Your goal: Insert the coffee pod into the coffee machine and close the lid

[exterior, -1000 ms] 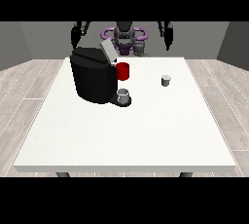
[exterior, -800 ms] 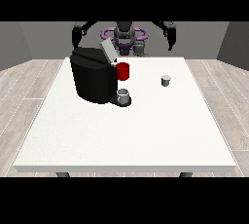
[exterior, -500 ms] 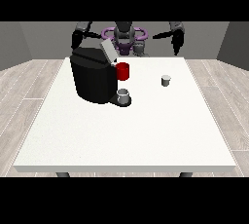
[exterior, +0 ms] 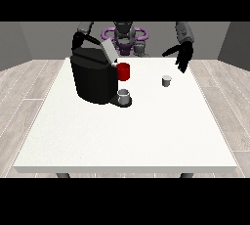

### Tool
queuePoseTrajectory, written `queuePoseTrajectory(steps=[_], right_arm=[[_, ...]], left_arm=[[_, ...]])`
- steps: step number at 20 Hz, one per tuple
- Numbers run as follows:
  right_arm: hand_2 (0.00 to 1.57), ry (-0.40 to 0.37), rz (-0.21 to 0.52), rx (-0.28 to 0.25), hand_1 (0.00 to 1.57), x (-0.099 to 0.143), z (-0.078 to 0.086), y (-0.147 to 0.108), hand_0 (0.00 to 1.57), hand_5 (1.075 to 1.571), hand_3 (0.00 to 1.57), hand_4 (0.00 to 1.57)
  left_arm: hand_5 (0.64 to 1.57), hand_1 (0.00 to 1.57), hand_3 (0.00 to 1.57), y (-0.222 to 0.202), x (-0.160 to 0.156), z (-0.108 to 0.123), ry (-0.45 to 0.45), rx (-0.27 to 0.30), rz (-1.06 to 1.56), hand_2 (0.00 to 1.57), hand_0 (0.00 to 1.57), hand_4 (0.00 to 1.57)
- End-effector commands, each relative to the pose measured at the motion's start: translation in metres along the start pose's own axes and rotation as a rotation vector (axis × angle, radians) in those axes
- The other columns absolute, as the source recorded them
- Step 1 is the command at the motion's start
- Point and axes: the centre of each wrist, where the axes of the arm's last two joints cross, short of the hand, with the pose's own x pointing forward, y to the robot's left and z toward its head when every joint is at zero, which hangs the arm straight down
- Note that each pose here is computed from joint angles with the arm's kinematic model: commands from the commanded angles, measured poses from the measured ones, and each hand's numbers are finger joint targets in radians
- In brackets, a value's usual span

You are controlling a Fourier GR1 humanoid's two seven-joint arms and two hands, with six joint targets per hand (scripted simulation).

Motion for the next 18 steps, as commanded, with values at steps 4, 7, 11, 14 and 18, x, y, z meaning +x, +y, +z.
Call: queuePoseTrajectory(steps=[4,7,11,14,18], right_arm=[[0.0,0.005,-0.035,0.018,0.0,0.007,-0.006,0.026,0.0,1.571,0.0,0.0],[0.0,0.036,0.01,0.025,0.0,0.025,-0.013,0.017,0.0,1.571,0.0,0.0],[0.0,0.031,-0.014,0.016,0.0,0.003,-0.015,0.02,0.0,1.571,0.0,0.0],[0.0,0.07,-0.06,0.03,0.0,0.014,-0.016,0.034,0.0,1.571,0.0,0.0],[0.0,0.103,-0.038,-0.008,0.0,-0.028,-0.017,0.021,0.0,1.571,0.0,0.0]], left_arm=[[1.571,0.0,0.0,-0.004,-0.001,-0.028,0.089,-0.072,-0.099,0.0,0.0,0.0],[1.571,0.0,0.0,0.005,-0.021,-0.029,0.119,-0.065,-0.118,0.0,0.0,0.0],[1.571,0.0,0.0,-0.002,-0.012,-0.043,0.055,0.001,-0.209,0.42,0.0,0.0],[1.571,0.76,0.62,-0.007,-0.018,-0.047,0.024,0.009,-0.23,0.88,0.76,0.0],[1.571,0.89,0.82,-0.031,0.004,-0.059,-0.013,-0.011,-0.341,0.96,0.89,0.38]])
